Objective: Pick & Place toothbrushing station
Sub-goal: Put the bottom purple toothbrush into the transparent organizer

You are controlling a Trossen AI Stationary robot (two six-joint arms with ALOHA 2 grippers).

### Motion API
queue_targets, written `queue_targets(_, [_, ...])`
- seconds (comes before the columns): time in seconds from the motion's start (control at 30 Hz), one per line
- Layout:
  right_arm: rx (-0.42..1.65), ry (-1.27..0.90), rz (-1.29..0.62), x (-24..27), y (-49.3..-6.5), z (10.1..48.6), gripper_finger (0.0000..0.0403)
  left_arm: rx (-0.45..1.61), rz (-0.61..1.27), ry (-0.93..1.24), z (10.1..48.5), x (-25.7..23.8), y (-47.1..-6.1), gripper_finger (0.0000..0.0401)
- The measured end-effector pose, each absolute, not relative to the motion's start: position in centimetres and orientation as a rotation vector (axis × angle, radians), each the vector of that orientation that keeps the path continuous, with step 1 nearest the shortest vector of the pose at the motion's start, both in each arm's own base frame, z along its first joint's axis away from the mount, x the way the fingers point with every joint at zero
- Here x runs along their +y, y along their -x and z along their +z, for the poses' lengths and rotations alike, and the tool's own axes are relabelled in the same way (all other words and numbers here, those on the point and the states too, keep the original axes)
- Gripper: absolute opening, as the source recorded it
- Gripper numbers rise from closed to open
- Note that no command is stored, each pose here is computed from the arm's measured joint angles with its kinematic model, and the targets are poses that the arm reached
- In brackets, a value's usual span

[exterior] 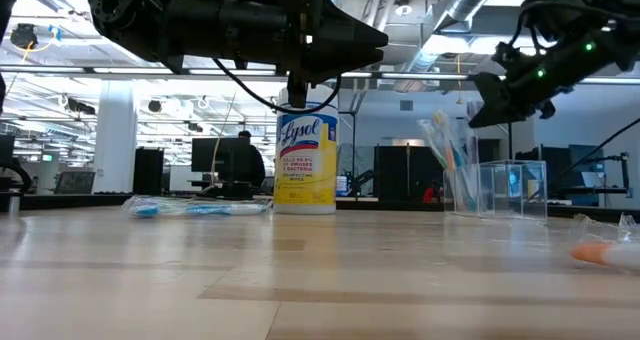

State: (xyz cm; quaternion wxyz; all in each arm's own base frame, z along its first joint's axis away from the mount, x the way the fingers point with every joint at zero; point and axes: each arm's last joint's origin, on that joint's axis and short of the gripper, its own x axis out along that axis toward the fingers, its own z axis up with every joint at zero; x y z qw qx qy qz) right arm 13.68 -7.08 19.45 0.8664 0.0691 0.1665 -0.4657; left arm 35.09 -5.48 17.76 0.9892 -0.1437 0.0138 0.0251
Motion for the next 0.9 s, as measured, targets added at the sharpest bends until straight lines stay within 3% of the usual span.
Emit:
queue_targets(0.5, [0.348,-0.190,-0.968,-7.9,-13.0,18.0,0.0003,0.028,0.050,0.287,17.7,-5.5,-35.1,0.0088])
queue_targets(0.9, [0.369,-0.192,-0.945,-7.8,-13.0,17.6,0.0094,0.029,0.046,0.286,17.7,-5.5,-35.1,0.0088])
